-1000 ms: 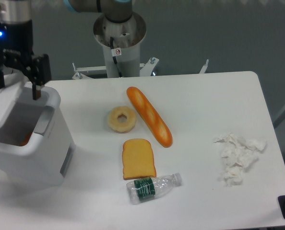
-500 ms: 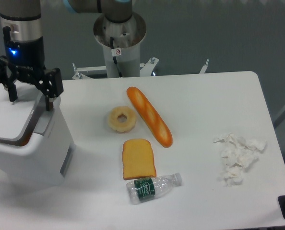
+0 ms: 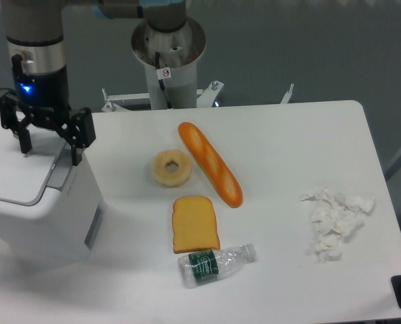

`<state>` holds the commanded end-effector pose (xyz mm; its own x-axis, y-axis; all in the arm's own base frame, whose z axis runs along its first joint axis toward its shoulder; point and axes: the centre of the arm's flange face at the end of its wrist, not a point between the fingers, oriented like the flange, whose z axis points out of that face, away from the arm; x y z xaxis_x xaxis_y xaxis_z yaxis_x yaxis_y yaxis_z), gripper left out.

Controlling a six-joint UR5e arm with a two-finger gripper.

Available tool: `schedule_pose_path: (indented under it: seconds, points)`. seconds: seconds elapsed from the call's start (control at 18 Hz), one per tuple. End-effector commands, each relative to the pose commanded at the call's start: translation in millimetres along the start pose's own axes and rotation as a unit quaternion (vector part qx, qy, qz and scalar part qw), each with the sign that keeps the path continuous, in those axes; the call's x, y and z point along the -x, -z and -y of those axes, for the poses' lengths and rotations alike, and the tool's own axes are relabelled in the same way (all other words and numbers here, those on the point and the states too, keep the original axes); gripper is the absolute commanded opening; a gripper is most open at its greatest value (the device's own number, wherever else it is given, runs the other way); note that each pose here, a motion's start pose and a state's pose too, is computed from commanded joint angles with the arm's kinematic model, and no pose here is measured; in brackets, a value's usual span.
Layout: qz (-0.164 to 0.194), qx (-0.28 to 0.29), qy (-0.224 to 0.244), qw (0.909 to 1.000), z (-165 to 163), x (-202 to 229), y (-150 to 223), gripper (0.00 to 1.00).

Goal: Close the trash can
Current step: 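Push the trash can lid down with the gripper until it shuts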

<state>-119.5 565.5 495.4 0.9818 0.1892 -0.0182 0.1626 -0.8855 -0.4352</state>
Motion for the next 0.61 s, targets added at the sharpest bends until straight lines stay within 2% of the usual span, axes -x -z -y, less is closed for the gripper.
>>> schedule_pose_path:
  seconds: [0.61]
  points:
    - [0.0, 0.001, 0.004, 1.0, 3.0, 2.1, -4.5, 1.0]
